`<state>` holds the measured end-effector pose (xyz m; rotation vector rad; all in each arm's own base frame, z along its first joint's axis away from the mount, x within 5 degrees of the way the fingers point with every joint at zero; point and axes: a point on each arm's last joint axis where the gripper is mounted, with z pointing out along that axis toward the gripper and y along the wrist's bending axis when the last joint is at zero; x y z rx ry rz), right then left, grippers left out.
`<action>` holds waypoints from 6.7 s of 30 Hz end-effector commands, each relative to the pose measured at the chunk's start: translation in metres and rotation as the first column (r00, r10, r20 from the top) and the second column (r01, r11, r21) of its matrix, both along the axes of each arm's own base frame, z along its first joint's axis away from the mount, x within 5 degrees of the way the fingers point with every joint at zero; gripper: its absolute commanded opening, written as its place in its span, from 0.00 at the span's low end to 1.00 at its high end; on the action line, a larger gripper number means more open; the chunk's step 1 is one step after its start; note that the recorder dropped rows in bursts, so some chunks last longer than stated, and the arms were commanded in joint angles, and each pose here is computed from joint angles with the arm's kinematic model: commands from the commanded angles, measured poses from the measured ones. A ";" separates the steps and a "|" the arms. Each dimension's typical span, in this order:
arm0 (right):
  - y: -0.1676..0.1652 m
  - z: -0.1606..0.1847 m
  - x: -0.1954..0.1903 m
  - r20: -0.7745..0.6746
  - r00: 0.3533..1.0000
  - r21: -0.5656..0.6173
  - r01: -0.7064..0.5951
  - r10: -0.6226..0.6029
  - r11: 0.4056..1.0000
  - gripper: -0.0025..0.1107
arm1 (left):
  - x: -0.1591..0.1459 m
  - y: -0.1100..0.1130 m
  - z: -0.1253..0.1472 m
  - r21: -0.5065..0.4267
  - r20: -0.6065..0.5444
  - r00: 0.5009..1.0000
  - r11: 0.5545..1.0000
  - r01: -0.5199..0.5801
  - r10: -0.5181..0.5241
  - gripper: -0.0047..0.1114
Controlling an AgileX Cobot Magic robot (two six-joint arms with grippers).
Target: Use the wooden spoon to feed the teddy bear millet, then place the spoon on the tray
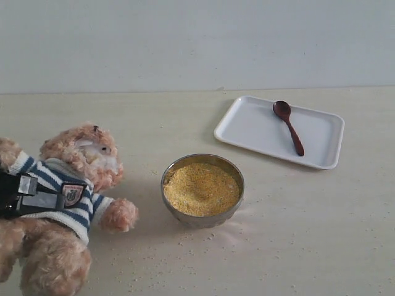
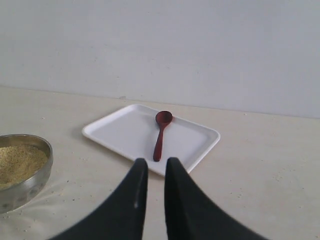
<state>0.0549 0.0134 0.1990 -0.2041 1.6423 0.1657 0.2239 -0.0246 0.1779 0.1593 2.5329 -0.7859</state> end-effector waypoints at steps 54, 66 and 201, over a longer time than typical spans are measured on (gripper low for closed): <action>0.000 0.001 0.000 0.019 1.000 0.020 0.003 -0.003 1.000 0.15 | 0.025 0.010 -0.057 -0.041 -0.123 0.990 0.996 -0.079 0.074 0.76; 0.000 0.001 0.000 0.019 1.000 0.020 0.003 -0.003 1.000 0.15 | 0.022 0.010 -0.059 -0.024 -0.143 0.989 0.999 -0.045 0.041 0.78; 0.000 0.001 0.000 0.019 1.000 0.020 0.003 -0.003 1.000 0.15 | -0.184 0.006 0.087 -0.158 0.889 0.368 0.937 -0.313 0.273 0.09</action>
